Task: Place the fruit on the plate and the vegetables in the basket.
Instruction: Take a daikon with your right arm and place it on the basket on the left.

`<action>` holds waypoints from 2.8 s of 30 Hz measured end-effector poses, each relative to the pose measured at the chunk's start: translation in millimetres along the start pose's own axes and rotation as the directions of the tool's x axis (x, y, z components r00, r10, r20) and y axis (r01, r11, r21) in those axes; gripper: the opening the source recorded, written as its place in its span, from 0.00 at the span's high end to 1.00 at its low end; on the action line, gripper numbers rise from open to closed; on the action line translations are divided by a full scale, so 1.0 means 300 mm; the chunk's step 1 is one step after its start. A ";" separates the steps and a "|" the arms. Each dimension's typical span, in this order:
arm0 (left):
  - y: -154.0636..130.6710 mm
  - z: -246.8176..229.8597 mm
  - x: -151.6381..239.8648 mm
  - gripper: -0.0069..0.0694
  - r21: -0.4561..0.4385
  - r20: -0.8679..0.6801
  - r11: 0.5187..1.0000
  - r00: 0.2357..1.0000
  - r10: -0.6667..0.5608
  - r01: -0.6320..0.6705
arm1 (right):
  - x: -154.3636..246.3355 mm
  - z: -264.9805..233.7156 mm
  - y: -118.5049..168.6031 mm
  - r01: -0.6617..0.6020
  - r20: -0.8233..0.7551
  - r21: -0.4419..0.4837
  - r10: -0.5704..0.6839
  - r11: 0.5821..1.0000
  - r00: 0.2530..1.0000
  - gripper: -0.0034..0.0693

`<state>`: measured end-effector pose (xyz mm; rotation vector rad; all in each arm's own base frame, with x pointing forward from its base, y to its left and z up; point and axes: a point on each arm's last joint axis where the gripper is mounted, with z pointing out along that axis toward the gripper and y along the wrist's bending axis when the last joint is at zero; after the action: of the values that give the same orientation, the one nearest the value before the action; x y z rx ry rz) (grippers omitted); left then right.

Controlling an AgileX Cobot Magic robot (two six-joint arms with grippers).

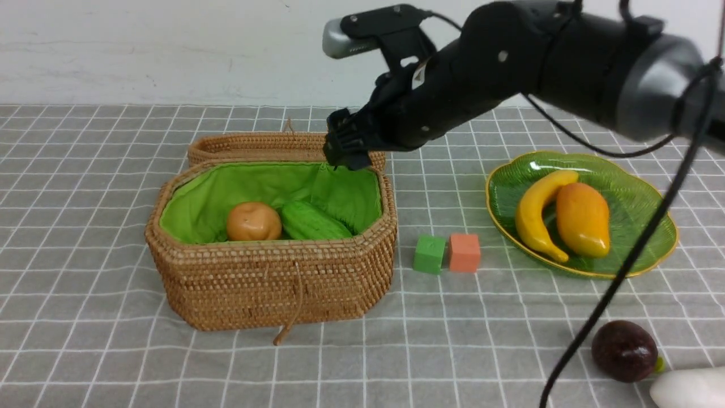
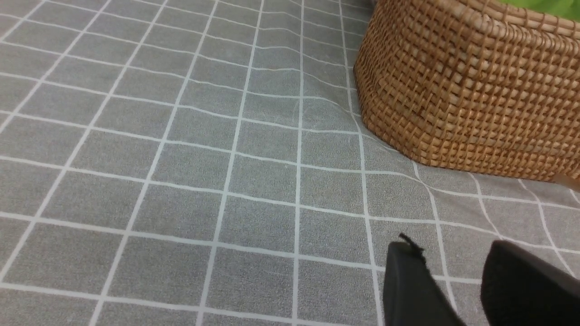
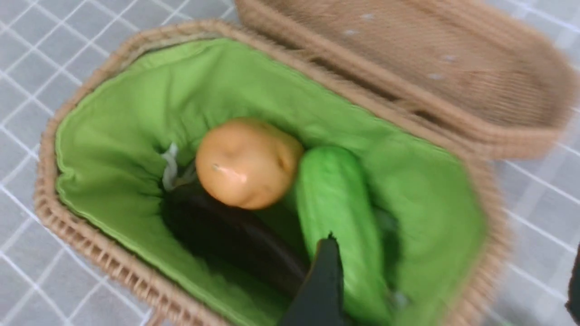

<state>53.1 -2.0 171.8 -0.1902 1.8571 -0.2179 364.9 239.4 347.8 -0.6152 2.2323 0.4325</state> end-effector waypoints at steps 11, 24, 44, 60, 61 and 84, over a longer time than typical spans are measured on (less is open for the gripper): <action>0.000 0.000 0.000 0.60 0.000 0.000 1.000 1.000 0.000 0.000 | 0.191 -0.512 -0.458 -0.694 0.151 0.495 0.734 0.523 0.662 0.16; 0.000 0.000 0.000 0.60 0.000 0.000 1.000 1.000 0.000 0.000 | 0.777 -0.442 -0.618 -0.816 0.179 0.571 0.984 -0.095 0.010 0.16; 0.000 0.000 0.000 0.60 0.000 0.000 1.000 1.000 0.000 0.000 | 1.013 -0.342 -0.602 -0.878 0.327 0.464 0.944 -0.117 0.047 0.25; 0.000 0.000 0.000 0.60 0.000 0.000 1.000 1.000 0.000 0.000 | 0.382 -0.603 -0.371 -0.619 0.459 0.078 0.523 0.782 0.719 0.25; 0.000 0.000 0.000 0.60 0.000 0.000 1.000 1.000 0.000 0.000 | 0.293 -0.583 -0.298 -0.493 0.451 0.008 0.437 0.870 0.778 0.25; 0.000 0.000 0.000 0.60 0.000 0.000 1.000 1.000 0.000 0.000 | 0.061 0.446 0.091 0.106 0.294 -0.277 -0.021 0.955 0.955 0.25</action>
<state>53.1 -2.0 171.8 -0.1902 1.8571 -0.2179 417.7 321.0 250.4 -0.7241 1.8792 0.7754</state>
